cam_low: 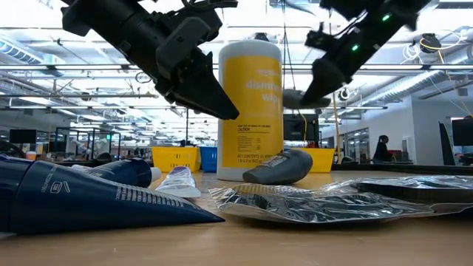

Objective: Pick & Place Travel size toiletries
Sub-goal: Put the deodorant into the right blue basket

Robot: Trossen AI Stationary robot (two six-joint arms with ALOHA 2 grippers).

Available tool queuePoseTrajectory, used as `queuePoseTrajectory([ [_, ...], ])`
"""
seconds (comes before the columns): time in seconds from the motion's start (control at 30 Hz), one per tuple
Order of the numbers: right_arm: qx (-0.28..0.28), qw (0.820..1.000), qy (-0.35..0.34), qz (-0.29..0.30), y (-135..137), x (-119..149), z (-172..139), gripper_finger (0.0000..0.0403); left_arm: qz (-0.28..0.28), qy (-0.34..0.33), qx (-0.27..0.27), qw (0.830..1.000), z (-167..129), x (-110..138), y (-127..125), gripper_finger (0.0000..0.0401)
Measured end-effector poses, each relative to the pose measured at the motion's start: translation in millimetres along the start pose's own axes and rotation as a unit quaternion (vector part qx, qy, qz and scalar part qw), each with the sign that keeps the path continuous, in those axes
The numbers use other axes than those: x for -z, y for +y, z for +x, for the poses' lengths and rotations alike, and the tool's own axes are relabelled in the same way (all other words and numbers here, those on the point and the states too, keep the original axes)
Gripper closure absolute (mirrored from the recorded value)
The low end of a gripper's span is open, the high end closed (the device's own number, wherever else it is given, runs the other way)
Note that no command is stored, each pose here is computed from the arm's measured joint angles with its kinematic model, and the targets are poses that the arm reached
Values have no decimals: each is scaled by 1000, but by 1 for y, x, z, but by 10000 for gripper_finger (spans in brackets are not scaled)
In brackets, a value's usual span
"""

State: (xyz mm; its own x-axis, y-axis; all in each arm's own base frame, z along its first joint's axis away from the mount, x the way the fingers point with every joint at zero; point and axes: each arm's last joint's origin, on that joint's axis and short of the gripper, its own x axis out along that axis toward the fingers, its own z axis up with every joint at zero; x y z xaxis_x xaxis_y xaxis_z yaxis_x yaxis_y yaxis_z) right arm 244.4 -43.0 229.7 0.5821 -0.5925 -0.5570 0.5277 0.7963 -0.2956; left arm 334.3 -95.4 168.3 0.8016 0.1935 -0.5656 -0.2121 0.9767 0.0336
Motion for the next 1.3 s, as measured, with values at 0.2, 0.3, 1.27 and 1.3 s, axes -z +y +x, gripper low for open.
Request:
queuePoseTrajectory([
  [0.2, 7, 999, -18, 32, -30, -6, 37, 213, 1, 0, 0, 1000, 0, 0, 0, 288],
  [0.3, -20, 998, -25, 57, -42, -5, 55, 213, 1, -1, 0, 1000, 0, 0, 0, 288],
  [1.27, -27, 989, -87, 120, -68, 13, 134, 124, -1, -11, 3, 1000, 0, -2, 0, 288],
  [1.3, -27, 988, -88, 120, -68, 12, 134, 119, 0, -11, 3, 1000, 0, -2, 0, 288],
])
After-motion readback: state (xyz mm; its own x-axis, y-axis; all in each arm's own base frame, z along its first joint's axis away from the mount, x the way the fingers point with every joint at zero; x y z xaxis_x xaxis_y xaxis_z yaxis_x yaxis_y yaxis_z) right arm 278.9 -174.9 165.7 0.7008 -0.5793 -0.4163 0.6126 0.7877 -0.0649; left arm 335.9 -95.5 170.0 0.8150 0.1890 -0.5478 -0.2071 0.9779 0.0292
